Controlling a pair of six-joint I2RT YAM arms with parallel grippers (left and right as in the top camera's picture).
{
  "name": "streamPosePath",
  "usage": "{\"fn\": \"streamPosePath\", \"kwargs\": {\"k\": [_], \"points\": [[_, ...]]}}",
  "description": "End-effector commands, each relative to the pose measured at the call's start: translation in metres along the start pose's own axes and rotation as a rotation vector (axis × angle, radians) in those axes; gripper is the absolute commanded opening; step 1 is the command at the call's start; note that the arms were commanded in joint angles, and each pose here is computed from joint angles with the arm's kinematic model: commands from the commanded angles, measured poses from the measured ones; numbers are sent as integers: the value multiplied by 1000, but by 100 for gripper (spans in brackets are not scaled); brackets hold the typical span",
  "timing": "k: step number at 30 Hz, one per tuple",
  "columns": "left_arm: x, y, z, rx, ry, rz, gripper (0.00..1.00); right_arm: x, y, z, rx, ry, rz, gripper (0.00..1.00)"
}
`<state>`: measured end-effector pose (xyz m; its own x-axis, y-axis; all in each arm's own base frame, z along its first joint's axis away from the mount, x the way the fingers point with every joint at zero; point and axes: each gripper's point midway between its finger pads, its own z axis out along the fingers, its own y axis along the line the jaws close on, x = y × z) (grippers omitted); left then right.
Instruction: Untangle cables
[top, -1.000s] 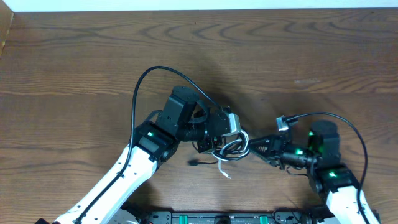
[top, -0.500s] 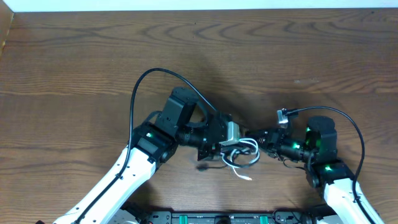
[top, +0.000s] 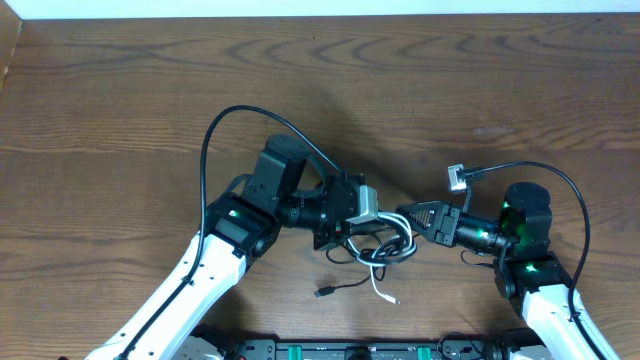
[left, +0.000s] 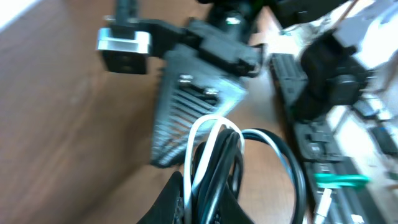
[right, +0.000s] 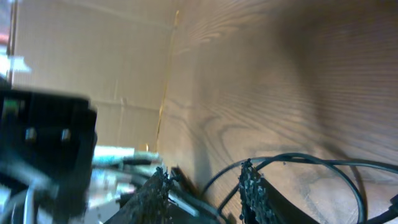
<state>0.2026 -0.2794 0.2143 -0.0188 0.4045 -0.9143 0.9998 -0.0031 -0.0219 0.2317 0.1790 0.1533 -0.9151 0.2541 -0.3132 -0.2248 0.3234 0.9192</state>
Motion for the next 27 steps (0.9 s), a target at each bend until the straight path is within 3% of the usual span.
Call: {"fn": "streamPosePath", "kwargs": {"k": [1, 6, 14, 20, 25, 27], "points": [[-1, 22, -5, -126, 35, 45, 7, 10, 9, -1, -59, 54, -91, 36], [-12, 47, -10, -252, 28, 138, 7, 19, 17, 1, -100, 102, -116, 35], [-36, 59, -14, -310, -42, 248, 8, 35, 12, 14, -56, 143, -136, 31], [-26, 55, -12, -290, -12, 210, 8, 30, -12, 14, 64, 97, -93, 28], [-18, 52, -11, -273, 2, 109, 8, 20, -53, 4, 274, 3, 11, 34], [-18, 52, -11, -273, -9, 45, 8, 18, -64, 0, 325, -22, 47, 41]]}}
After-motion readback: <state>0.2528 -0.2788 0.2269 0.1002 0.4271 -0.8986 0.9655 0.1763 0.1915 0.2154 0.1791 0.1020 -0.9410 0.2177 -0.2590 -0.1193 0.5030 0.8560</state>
